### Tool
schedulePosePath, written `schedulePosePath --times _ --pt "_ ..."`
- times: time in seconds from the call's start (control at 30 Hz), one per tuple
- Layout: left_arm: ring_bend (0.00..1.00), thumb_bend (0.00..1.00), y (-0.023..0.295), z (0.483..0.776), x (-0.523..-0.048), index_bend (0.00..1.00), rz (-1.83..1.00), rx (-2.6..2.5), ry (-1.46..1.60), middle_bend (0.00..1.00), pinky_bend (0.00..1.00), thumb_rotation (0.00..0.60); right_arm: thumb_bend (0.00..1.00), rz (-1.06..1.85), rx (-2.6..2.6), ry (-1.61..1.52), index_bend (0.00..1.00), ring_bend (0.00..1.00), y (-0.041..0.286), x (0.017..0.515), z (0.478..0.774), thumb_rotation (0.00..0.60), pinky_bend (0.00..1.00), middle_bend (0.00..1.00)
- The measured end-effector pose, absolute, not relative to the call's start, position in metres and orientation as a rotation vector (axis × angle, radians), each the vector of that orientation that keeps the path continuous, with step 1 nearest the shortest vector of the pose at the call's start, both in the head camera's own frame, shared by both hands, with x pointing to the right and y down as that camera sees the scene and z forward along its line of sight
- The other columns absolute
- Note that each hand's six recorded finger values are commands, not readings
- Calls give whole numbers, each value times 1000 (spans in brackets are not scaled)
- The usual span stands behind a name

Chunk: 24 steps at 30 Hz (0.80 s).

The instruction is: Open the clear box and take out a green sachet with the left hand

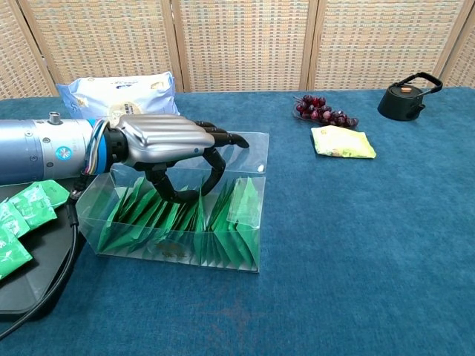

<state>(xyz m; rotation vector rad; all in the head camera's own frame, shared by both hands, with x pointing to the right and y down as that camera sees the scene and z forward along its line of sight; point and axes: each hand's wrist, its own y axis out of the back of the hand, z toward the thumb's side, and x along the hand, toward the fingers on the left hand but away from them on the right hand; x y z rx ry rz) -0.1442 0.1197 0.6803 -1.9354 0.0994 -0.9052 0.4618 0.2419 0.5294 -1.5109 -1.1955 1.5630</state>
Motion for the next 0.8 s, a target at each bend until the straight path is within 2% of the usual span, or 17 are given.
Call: schedulePosePath --times 0.1,0.33,0.8 --pt "0 482 120 680 -144 587 -904 -1935 99 0 0 600 0 1564 -1512 -1194 0 0 242 462 530 600 0 0" --pt "0 512 120 681 -143 696 -902 -1939 106 0 0 600 0 1562 -1516 -1195 0 0 242 462 530 600 0 0" --pt "0 514 115 670 -144 716 -878 -1965 174 0 0 600 0 1552 -1520 -1198 0 0 242 461 528 600 0 0"
